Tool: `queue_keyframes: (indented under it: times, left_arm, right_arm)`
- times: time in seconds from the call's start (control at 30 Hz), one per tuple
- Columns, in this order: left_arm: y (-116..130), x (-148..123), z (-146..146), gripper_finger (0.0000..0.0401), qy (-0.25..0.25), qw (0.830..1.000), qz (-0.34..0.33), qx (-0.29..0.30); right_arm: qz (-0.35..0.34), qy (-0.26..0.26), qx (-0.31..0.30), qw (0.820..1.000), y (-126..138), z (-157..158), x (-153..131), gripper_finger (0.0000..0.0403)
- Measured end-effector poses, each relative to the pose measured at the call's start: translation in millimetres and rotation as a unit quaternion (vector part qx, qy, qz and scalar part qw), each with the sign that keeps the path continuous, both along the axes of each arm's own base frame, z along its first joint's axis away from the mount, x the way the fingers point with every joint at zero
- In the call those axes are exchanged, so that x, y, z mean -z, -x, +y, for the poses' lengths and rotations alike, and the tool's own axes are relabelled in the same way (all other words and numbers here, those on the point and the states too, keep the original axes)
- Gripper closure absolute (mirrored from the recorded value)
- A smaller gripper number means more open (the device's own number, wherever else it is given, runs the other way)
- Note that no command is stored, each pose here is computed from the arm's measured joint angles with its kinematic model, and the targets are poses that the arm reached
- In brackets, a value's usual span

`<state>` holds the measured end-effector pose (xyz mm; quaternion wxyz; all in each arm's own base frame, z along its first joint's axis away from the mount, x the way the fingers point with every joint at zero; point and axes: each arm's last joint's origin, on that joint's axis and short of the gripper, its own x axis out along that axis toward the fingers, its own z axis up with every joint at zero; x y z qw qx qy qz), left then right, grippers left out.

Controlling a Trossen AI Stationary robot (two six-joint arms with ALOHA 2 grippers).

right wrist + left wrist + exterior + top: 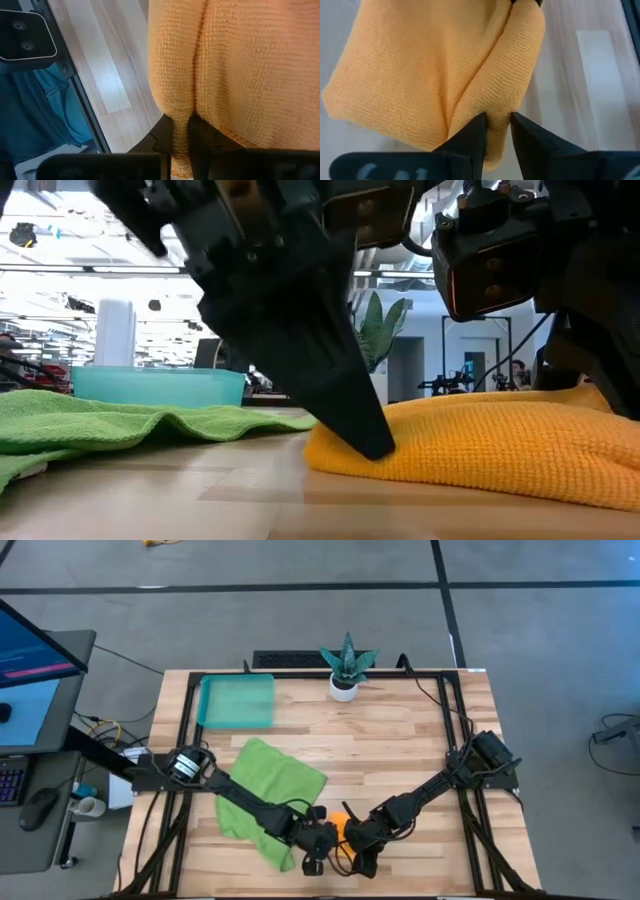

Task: Roll microfiber towels into tight, uniform cylinder then place into a basket
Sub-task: Roll the yellow microfiber cloth

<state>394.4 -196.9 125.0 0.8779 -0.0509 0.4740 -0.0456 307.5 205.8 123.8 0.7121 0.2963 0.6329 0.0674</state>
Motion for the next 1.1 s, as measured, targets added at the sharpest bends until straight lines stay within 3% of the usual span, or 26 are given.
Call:
queue_keyframes:
  times: [0.33,0.8,0.93,1.1]
  left_arm:
    - [1,9,3,0.0314,0.039,0.998,0.041,-0.040]
    - [1,10,4,0.0315,0.076,0.994,0.063,-0.042]
    - [1,10,4,0.0315,0.076,0.994,0.062,-0.042]
    - [1,10,4,0.0315,0.077,0.994,0.063,-0.042]
  right_arm:
    - [0.004,-0.005,-0.002,1.000,0,0,0,0.0330]
    - [0.011,-0.019,-0.021,1.000,-1,-4,-2,0.0212]
    - [0.011,-0.003,-0.043,0.999,5,-7,-9,0.0206]
    - [-0.014,0.091,-0.046,0.995,25,-13,-37,0.0208]
